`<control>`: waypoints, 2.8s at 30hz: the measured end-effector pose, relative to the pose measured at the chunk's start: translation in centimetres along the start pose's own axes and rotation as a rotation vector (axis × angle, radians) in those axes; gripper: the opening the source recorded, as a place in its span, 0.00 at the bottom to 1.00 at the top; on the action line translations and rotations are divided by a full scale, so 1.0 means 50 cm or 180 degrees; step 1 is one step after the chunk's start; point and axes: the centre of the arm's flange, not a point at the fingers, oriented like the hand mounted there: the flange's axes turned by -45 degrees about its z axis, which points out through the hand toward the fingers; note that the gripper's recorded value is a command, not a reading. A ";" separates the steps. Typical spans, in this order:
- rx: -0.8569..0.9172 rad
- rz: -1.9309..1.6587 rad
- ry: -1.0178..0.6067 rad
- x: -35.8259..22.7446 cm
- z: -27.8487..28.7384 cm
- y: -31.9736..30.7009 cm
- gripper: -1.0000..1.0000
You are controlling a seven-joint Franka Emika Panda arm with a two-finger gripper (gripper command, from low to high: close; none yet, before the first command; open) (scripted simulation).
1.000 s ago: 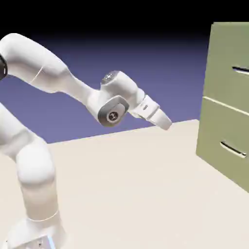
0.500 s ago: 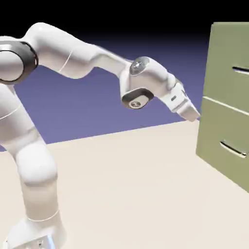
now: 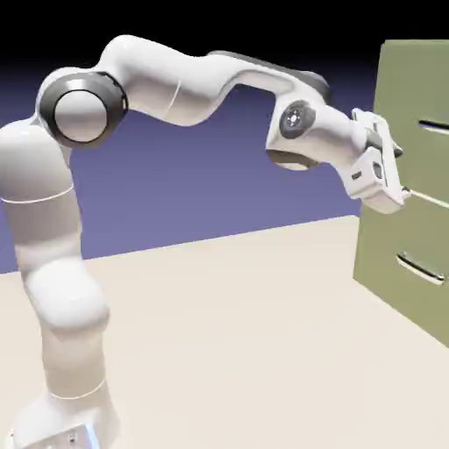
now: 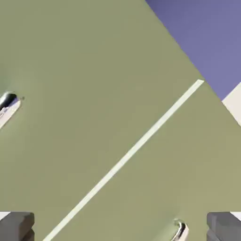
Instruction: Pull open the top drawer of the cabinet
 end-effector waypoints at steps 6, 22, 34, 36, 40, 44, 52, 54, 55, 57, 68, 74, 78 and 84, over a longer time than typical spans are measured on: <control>0.0151 0.0462 0.0196 0.020 0.050 -0.019 0.50; 0.0695 0.1516 0.0561 -0.008 0.188 -0.121 0.50; 0.1196 0.2118 0.0557 -0.108 0.277 -0.250 0.50; 0.1194 0.2119 0.0557 -0.104 0.283 -0.249 0.50; 0.1185 0.2123 0.0558 -0.091 0.303 -0.246 0.50; 0.1180 0.2124 0.0560 -0.082 0.321 -0.248 0.50; 0.1183 0.2122 0.0562 -0.075 0.353 -0.264 0.50; 0.1188 0.2120 0.0560 -0.076 0.361 -0.270 0.50; 0.1191 0.2119 0.0559 -0.077 0.364 -0.274 0.50; 0.1196 0.2118 0.0557 -0.080 0.369 -0.279 0.00; 0.1198 0.2118 0.0557 -0.096 0.316 -0.263 0.00; 0.1198 0.2118 0.0556 -0.114 0.256 -0.244 0.00; 0.1198 0.2118 0.0556 -0.128 0.207 -0.229 0.00; 0.1199 0.2118 0.0557 -0.151 0.133 -0.206 0.00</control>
